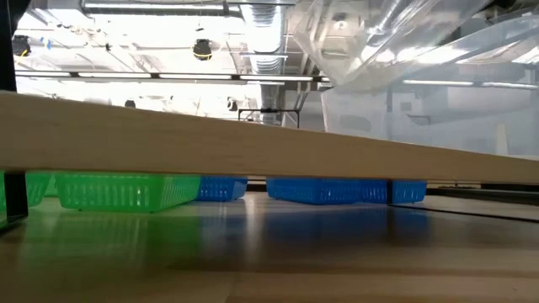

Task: Stack baskets on shelf by color
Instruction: Stack the left transparent bin on top of the other transparent bin on the shelf

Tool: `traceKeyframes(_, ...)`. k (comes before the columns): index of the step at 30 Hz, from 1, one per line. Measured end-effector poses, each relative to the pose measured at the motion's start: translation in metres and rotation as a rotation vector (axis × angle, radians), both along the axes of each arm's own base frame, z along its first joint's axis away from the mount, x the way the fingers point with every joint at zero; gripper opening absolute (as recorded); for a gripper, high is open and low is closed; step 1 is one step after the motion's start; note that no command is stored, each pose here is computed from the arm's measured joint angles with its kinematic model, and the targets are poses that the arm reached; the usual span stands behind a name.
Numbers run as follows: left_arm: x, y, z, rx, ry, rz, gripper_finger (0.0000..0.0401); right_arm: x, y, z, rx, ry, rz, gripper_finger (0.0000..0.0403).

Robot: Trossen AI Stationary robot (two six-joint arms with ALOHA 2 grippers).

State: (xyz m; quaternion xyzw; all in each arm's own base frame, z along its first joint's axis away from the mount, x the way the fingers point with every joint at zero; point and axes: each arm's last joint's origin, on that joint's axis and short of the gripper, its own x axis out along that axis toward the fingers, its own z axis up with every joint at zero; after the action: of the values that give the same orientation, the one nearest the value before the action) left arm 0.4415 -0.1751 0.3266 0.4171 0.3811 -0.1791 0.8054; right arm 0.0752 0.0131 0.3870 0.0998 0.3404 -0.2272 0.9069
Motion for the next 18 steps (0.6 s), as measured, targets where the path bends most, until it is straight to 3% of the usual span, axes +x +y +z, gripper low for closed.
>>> traceKeyframes(18, 0.003, 0.018, -0.003, 0.027, 0.056, -0.056, 0.0000, -0.002, -0.001, -0.001, -0.007, 0.021, 0.001, 0.0127)
